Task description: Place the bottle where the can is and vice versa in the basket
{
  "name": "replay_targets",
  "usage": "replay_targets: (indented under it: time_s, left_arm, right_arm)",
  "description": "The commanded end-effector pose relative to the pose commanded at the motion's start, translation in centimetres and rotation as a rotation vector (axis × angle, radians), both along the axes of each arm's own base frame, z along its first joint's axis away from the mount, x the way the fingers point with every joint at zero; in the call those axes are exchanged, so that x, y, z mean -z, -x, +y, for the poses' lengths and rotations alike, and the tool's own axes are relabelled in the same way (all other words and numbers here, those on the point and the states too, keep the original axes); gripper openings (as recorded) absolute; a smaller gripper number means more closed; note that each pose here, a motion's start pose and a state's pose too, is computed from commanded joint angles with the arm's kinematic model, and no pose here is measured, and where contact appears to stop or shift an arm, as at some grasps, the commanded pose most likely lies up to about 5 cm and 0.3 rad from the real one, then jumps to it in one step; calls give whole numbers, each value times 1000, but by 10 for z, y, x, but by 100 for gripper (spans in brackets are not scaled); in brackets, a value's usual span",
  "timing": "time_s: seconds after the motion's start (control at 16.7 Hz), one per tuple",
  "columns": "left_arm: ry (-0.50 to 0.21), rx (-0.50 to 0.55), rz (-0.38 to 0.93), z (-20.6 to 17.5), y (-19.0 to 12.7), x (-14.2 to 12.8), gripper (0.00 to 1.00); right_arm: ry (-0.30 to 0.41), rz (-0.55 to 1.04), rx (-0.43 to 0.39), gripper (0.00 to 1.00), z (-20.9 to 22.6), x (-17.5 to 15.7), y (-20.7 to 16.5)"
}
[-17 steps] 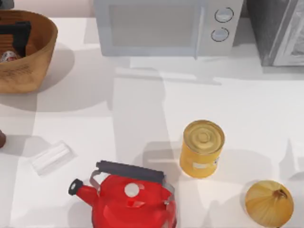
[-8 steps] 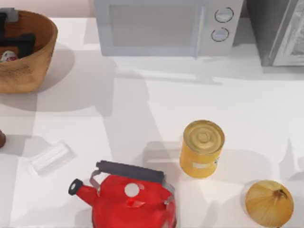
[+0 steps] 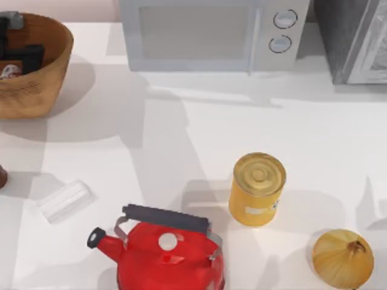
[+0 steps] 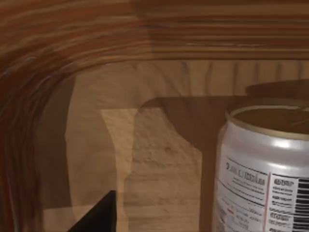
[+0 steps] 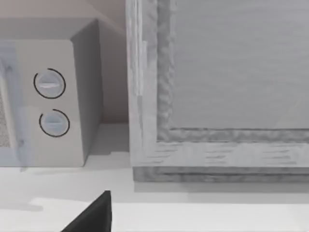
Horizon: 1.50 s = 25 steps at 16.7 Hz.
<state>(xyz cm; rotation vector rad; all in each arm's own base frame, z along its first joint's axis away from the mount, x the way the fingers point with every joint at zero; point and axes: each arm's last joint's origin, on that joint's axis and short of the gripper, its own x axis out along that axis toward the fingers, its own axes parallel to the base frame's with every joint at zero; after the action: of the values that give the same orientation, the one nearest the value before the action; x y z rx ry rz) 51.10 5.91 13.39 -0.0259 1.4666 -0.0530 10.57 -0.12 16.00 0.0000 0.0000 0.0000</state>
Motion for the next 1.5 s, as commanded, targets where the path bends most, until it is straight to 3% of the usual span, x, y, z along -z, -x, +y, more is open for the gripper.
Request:
replay_targets:
  time_s: [0.66, 1.14, 1.2, 1.5]
  left_arm:
    - [0, 0, 0, 0, 0, 0, 2]
    - [0, 0, 0, 0, 0, 0, 0]
    - [-6, -12, -17, 0, 7, -20, 0]
    - [-22, -40, -56, 4, 15, -33, 0]
  right_arm:
    - [0, 0, 0, 100, 0, 0, 0]
    - [0, 0, 0, 100, 0, 0, 0]
    - [0, 0, 0, 100, 0, 0, 0]
    - [0, 0, 0, 100, 0, 0, 0]
